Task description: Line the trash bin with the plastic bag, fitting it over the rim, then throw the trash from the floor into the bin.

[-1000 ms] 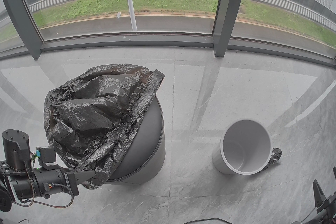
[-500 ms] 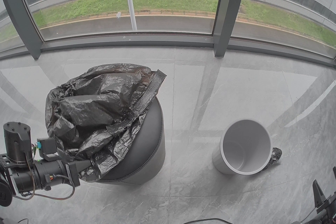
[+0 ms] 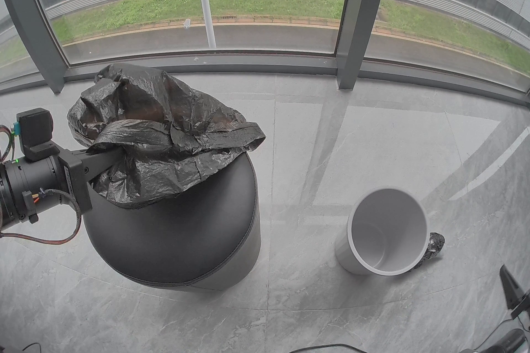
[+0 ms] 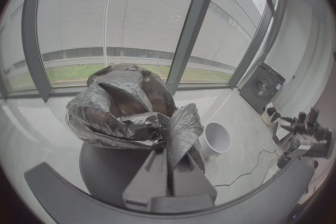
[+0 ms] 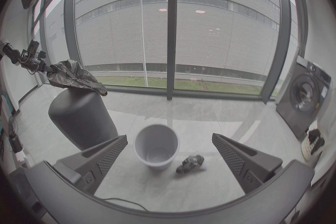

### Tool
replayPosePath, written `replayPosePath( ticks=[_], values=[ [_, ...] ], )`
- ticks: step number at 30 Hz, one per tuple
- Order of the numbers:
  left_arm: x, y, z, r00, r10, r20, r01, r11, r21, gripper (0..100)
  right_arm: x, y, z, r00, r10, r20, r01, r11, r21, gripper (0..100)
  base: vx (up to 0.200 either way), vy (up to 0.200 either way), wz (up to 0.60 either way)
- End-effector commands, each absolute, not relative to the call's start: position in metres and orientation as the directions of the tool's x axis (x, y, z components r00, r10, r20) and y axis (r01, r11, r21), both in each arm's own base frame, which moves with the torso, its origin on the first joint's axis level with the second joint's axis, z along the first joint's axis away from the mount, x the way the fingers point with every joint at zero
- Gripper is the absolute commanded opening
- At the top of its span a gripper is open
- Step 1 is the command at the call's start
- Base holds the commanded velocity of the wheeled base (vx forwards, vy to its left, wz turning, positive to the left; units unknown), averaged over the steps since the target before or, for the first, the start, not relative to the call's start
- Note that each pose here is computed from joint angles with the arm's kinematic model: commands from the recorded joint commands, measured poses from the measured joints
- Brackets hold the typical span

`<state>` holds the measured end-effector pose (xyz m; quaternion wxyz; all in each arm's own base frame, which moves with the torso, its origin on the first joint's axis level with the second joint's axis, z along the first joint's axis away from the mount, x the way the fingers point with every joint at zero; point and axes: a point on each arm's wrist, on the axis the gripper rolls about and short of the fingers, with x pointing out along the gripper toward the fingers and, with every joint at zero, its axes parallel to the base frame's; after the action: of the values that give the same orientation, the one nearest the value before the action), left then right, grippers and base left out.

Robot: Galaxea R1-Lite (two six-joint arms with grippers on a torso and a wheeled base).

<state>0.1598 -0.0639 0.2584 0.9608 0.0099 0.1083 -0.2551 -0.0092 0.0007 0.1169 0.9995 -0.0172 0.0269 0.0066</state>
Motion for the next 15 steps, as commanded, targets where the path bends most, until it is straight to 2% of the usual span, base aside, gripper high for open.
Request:
replayPosePath(
  ticks=[1, 4, 5, 6, 10, 12, 15],
  values=[
    [0.133, -0.063, 0.278, 0.822, -0.533, -0.202, 0.551, 0.833, 0.042, 0, 0.132, 0.021, 0.257, 0.952, 0.302, -0.056, -0.306, 0.925, -0.225, 100, 0.0, 0.0, 0.0],
    [0.134, -0.063, 0.287, 0.827, -0.534, -0.176, 0.549, 0.835, 0.046, 0, 0.18, 0.073, 0.285, 0.859, 0.511, -0.039, -0.505, 0.829, -0.242, 100, 0.0, 0.0, 0.0],
    [0.133, -0.063, 0.287, 0.827, -0.534, -0.175, 0.549, 0.835, 0.046, 0, 0.182, 0.077, 0.286, 0.852, 0.522, -0.039, -0.515, 0.823, -0.241, 100, 0.0, 0.0, 0.0],
    [0.133, -0.062, 0.291, 0.829, -0.535, -0.161, 0.548, 0.835, 0.047, 0, 0.205, 0.11, 0.291, 0.813, 0.58, -0.052, -0.575, 0.785, -0.231, 100, 0.0, 0.0, 0.0],
    [0.127, -0.06, 0.296, 0.833, -0.536, -0.136, 0.547, 0.836, 0.053, 0, 0.247, 0.186, 0.272, 0.741, 0.66, -0.126, -0.67, 0.709, -0.221, 100, 0.0, 0.0, 0.0],
    [0.125, -0.059, 0.301, 0.835, -0.537, -0.118, 0.546, 0.836, 0.056, 0, 0.264, 0.211, 0.253, 0.72, 0.676, -0.155, -0.693, 0.688, -0.215, 100, 0.0, 0.0, 0.0],
    [0.125, -0.059, 0.318, 0.839, -0.541, -0.064, 0.544, 0.836, 0.067, 0, 0.285, 0.236, 0.226, 0.711, 0.69, -0.136, -0.702, 0.683, -0.202, 100, 0.0, 0.0, 0.0]
  ],
)
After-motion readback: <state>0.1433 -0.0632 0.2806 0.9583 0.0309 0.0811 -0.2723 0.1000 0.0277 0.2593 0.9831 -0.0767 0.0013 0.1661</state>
